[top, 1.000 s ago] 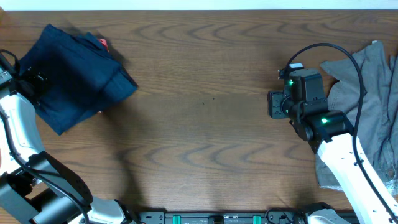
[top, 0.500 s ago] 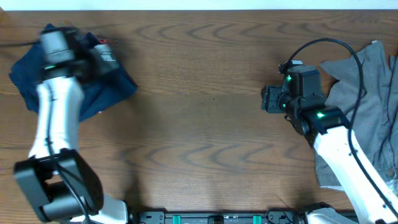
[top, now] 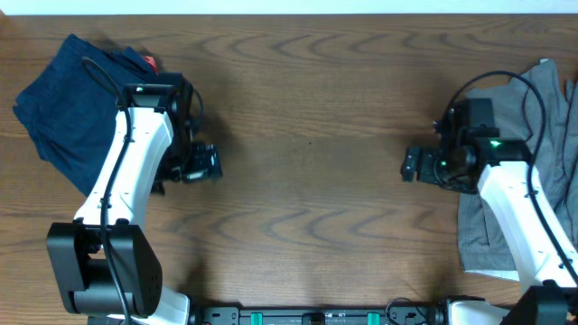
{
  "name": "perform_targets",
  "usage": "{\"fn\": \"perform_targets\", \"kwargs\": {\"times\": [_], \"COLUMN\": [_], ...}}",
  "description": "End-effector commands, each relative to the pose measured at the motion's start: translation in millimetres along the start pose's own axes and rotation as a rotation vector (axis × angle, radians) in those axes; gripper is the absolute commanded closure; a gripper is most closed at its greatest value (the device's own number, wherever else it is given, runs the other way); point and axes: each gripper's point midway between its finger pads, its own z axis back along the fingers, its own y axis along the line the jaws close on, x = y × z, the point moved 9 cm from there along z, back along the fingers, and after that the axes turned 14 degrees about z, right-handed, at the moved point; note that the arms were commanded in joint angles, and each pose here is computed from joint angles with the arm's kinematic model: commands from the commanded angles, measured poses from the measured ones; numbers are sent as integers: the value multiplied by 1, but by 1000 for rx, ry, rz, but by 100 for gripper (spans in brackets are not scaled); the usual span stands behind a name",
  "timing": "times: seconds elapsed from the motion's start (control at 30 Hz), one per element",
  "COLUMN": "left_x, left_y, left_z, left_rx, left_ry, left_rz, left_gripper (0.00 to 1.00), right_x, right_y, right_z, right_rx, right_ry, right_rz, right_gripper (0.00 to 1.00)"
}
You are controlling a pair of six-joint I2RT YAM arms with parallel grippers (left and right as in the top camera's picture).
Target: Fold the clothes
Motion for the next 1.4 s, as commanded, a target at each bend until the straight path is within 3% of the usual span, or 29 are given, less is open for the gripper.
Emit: {"fn": "perform_targets", "kwargs": {"times": [0.0, 0.13, 0.27, 0.63, 0.8, 1.37], "left_x": [-11, -26, -47, -132, -157, -168], "left_y": [10, 19, 32, 78, 94, 102], "left_z": [6, 8, 16, 65, 75, 77], "left_rx": [42, 26, -64, -516, -657, -692], "left_ry": [20, -5, -139, -794, -1002, -1049], "left_rz": [28, 36, 48, 10, 14, 14], "left_gripper": [2, 2, 2, 2, 2, 2], "right_x": [-2, -15, -22, -67, -93, -119], "right_y": [-4, -2, 1, 1, -2, -5], "right_z": [18, 31, 54, 112, 97, 61], "right_rx": [15, 14, 10, -85, -116, -120], "right_ry": [-29, -19, -104, -624, -671, -480], "right_rz": [-6, -10, 0, -67, -73, -87], "right_gripper": [1, 1, 2, 1, 1, 1]}}
